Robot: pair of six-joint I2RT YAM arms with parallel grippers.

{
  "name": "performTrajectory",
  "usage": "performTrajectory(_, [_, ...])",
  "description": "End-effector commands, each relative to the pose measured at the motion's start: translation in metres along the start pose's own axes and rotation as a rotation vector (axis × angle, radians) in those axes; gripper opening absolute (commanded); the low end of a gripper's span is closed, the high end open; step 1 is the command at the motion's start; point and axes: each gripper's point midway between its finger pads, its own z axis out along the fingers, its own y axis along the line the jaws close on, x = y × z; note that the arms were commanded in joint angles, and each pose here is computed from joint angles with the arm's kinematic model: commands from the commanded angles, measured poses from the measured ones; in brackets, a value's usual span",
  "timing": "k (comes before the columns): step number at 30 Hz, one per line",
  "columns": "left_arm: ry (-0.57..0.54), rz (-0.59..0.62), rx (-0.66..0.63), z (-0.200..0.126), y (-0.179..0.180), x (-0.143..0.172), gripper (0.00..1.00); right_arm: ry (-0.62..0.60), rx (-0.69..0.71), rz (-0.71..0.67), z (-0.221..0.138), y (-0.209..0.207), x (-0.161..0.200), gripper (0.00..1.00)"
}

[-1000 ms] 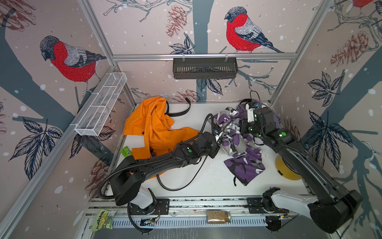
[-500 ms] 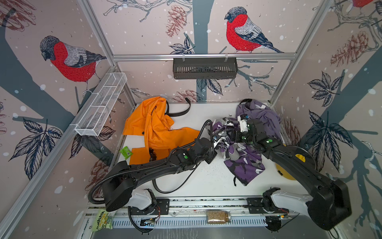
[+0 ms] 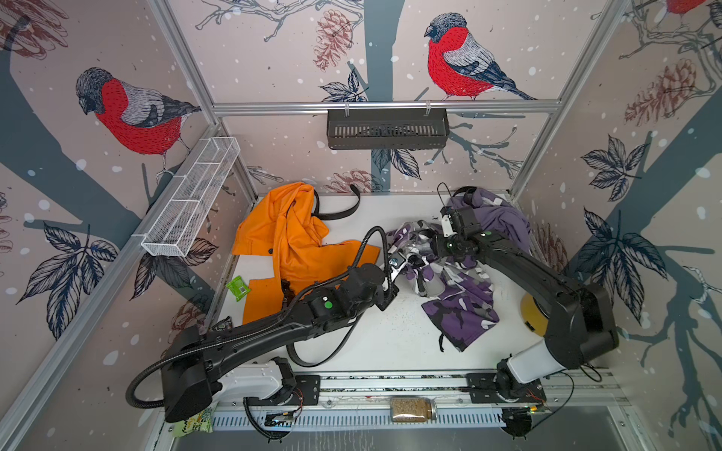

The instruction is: Remove the belt from the trousers

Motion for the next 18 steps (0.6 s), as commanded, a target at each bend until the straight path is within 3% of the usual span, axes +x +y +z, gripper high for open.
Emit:
performTrajectory(1, [-0.145, 0.061, -0.027, -0.027, 0.010, -0.031, 0.00, -0.073, 0.314, -0.041, -0.014, -0.066, -0.028, 0.50])
performTrajectory(9, [-0.177, 0.089, -0.120, -0.083, 0.038, -0.036, 0.00, -0.073, 0.463, -0.009, -0.019, -0.125, -0.045, 0.48])
performTrajectory(15, [-0.210, 0.110, -0.216, -0.111, 0.061, -0.039, 0.00, -0.058, 0.478, 0.013, -0.013, -0.142, -0.040, 0.48])
performTrajectory(17, [-0.197, 0.117, -0.227, -0.108, 0.064, -0.036, 0.00, -0.073, 0.409, 0.025, -0.012, -0.135, -0.044, 0.52])
performTrajectory(18, [-0.166, 0.120, -0.221, -0.100, 0.064, -0.030, 0.00, -0.101, 0.315, 0.016, -0.014, -0.118, -0.050, 0.59])
